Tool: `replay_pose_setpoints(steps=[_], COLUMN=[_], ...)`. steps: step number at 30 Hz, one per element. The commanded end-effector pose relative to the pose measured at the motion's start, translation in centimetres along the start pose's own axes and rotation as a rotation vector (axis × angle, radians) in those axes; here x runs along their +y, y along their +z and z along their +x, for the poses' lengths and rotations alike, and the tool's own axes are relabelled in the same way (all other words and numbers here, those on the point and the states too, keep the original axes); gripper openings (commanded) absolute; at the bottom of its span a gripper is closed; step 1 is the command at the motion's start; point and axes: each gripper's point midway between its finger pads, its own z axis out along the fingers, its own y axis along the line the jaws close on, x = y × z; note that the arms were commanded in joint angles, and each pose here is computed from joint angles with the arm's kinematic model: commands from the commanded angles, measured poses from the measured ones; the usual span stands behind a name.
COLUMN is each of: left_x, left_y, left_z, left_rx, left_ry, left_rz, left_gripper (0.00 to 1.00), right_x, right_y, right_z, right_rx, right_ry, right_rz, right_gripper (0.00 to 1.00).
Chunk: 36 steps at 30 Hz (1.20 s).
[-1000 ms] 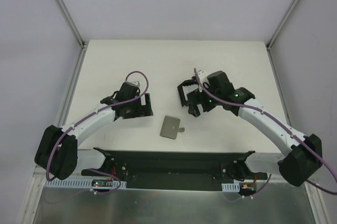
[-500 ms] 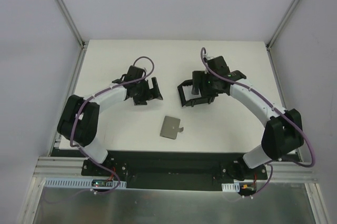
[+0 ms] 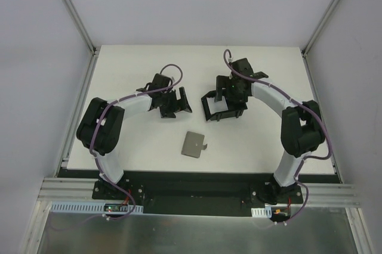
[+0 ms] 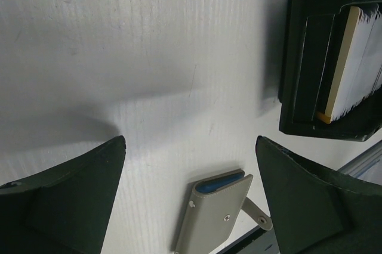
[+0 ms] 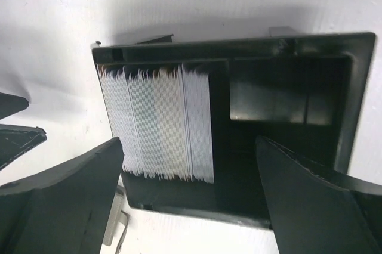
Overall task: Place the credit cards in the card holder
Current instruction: Pick up the credit card from the storage box.
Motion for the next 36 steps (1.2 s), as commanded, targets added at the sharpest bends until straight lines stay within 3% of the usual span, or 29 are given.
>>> replay_pose_setpoints(steps=[1,16,36], left_x=[-1.3,-2.8,-3.8], left_y=[-0.2,1.9,2.2], left_z=[-0.4,0.1,0.2], left_rx=[-0.021,0.037,0.057], left_ry=[0.012,0.019,0.025], left_rz=[0.047,0.1,0.131], left_gripper=[0.89,0.82,0.78], right_x=[2.2,3.5,4.1], right_y=[0.8,2.8,1.0], right_z=[-2.0,-0.6,-1.2], right_rx=[-0.032,0.044,0.008], right_ry=[0.021,0.058,0.084], right_rz=[-0.111,-0.212,-0.301], right_gripper=[0.94,0.92,0.54])
